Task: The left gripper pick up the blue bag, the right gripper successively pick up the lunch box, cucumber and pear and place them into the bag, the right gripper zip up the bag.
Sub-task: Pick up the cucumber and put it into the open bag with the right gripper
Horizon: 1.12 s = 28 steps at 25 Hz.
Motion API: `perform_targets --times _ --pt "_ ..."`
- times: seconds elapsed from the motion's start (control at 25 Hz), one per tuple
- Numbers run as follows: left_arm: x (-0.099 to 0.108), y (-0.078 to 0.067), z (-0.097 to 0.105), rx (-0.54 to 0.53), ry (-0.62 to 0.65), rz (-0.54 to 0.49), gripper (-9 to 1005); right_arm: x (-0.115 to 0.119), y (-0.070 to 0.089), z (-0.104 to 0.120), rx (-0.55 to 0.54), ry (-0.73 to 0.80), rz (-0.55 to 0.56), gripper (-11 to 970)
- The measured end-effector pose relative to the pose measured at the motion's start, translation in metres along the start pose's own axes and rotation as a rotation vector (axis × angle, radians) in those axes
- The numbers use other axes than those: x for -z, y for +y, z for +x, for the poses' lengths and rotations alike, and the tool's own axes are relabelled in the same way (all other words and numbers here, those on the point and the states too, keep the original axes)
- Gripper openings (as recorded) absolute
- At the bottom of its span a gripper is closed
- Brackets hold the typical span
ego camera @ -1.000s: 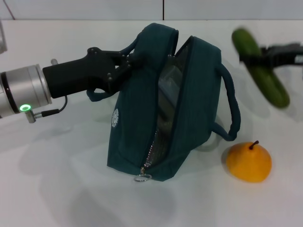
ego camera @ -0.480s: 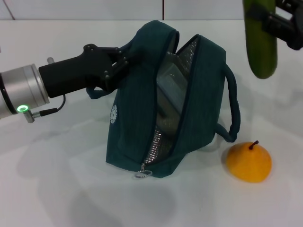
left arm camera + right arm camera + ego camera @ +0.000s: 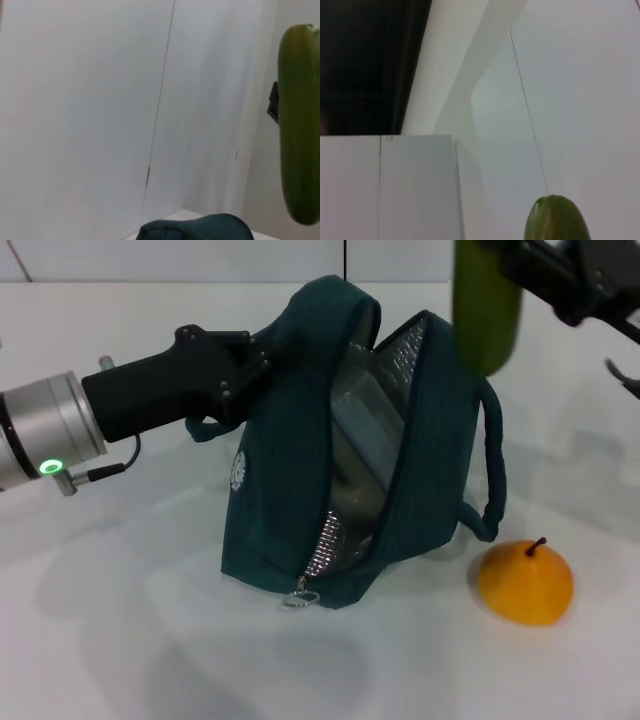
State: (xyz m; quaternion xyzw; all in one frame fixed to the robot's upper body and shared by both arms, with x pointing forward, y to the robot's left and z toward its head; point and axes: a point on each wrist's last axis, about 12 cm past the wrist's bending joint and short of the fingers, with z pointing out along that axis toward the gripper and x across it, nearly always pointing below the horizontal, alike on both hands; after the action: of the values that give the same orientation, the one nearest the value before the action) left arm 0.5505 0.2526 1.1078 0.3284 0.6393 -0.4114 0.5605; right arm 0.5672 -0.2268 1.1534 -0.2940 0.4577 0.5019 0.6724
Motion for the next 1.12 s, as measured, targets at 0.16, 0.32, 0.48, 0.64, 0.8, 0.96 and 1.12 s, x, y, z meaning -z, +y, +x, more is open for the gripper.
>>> perform_targets --times 0.16,0.32,0.48,0.64,0.8,0.96,1.12 --pt "-0.003 0.000 0.002 -0.003 -0.022 -0.002 36 -0.012 -0.004 0.007 0.034 -0.027 0.022 605" --pt "-0.004 0.000 0.003 -0.026 -0.022 0.002 36 -0.023 -0.006 0.014 0.017 -0.031 0.040 605" --pt "-0.004 0.000 0.002 -0.028 -0.022 0.002 36 -0.028 -0.005 0.018 0.002 -0.005 0.020 605" --pt "-0.005 -0.001 0.002 -0.028 -0.021 0.003 35 -0.030 -0.002 0.021 -0.016 0.018 -0.001 605" --pt "-0.005 -0.001 0.003 -0.028 -0.021 0.004 35 -0.033 0.001 0.025 -0.027 0.046 -0.029 604" --pt "-0.010 -0.002 0.005 -0.017 -0.021 0.015 35 -0.037 0.002 0.030 -0.054 0.069 -0.034 604" --pt "-0.014 -0.002 0.007 -0.014 -0.020 0.025 35 -0.043 0.004 0.037 -0.088 0.099 -0.022 604"
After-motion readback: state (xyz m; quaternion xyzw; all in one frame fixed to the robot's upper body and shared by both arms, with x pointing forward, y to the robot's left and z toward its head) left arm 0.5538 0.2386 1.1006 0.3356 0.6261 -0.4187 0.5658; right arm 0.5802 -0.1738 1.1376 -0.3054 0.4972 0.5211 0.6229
